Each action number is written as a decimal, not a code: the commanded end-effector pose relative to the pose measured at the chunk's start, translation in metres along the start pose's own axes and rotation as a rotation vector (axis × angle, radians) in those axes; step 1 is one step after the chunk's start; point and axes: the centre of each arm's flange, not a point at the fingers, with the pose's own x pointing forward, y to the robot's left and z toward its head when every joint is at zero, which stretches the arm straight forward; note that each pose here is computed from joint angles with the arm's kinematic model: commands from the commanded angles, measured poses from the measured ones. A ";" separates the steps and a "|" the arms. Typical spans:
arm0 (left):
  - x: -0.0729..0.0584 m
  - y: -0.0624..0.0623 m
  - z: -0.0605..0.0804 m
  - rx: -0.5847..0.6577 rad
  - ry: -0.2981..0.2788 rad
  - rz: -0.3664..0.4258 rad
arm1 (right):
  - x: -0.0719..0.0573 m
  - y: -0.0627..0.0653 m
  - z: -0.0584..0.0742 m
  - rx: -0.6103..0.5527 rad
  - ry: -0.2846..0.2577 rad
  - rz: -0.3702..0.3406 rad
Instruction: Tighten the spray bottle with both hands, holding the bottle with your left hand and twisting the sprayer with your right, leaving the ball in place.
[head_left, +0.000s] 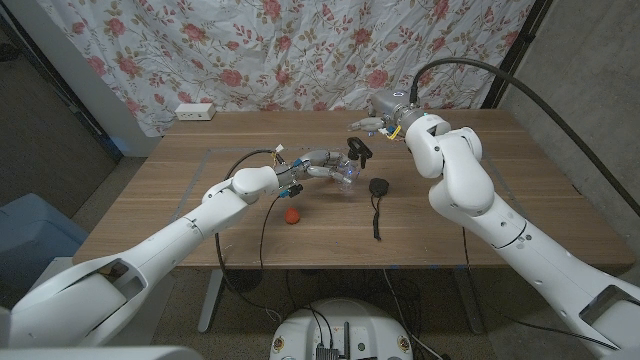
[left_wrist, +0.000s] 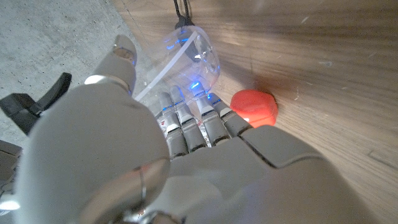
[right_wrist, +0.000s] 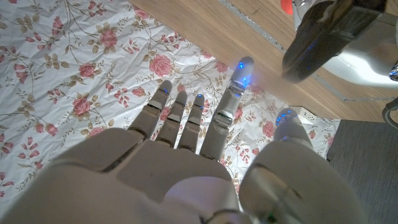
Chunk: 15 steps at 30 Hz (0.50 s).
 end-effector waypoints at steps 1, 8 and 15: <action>0.000 0.004 0.000 0.003 -0.003 -0.018 | -0.008 -0.007 -0.016 -0.001 -0.048 0.027; 0.000 0.007 0.001 0.001 -0.006 -0.033 | -0.015 -0.009 -0.025 0.019 -0.089 0.017; 0.001 0.008 0.000 0.001 -0.007 -0.042 | -0.017 -0.010 -0.031 0.022 -0.126 0.046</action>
